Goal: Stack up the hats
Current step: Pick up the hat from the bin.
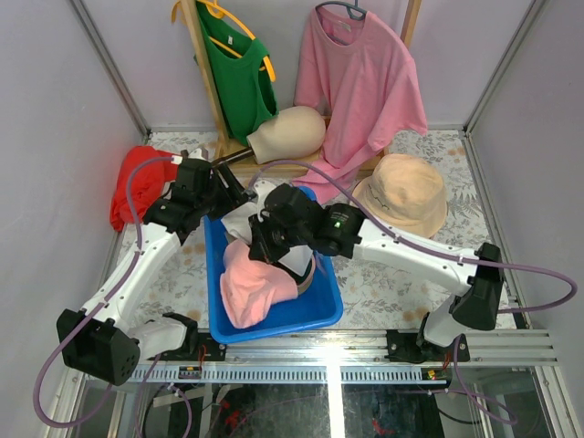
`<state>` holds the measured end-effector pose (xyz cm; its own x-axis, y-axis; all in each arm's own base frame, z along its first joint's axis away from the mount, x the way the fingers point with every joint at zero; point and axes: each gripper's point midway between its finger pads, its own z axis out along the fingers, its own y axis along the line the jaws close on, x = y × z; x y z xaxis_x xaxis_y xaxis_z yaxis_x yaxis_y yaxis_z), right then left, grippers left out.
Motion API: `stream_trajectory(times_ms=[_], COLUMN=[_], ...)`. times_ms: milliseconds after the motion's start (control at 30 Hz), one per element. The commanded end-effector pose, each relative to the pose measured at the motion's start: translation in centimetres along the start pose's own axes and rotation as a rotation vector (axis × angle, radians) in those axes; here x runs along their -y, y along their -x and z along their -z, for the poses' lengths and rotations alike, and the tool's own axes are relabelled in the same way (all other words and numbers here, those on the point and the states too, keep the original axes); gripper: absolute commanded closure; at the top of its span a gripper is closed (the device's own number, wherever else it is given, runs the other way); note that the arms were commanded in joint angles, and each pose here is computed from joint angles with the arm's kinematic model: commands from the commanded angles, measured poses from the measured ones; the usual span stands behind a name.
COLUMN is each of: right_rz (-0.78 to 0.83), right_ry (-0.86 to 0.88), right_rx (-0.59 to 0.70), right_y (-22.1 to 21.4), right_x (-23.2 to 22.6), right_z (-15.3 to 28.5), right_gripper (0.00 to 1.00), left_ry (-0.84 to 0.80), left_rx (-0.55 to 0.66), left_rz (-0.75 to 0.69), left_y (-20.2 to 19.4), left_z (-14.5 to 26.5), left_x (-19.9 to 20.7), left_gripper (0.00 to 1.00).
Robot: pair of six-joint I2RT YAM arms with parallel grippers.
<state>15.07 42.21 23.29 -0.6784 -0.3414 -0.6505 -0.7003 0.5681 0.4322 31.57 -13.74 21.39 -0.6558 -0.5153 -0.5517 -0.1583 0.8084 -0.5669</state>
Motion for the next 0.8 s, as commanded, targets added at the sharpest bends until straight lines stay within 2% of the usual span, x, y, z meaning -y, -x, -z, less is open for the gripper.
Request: stream_trajectory(times_ms=[0,200,433,600,767], right_rz=[0.025,0.027,0.051,0.038,-0.001], right_ry=[0.206,0.353,0.387,0.396,0.357], right_rx=[0.105,0.169,0.313,0.448,0.615], right_y=[4.2,6.7,10.0,12.9,16.1], right_x=[-5.8,-9.5,-11.1,-10.7,-7.8], right_z=[5.7,9.3,14.4,18.5,22.6], right_gripper=[1.00,1.00,1.00,1.00,1.00], left_ry=[-0.063,-0.095,-0.125,-0.155,-0.196], left_rx=[0.035,0.036,0.050,0.055,0.044], left_rz=[0.014,0.021,0.031,0.050,0.081], left_y=[1.6,2.4,3.5,4.3,4.7], left_z=[0.6,0.9,1.2,1.0,0.2], left_x=[1.9,3.2,4.5,5.7,7.0], left_gripper=[0.36,0.36,0.36,0.36,0.36])
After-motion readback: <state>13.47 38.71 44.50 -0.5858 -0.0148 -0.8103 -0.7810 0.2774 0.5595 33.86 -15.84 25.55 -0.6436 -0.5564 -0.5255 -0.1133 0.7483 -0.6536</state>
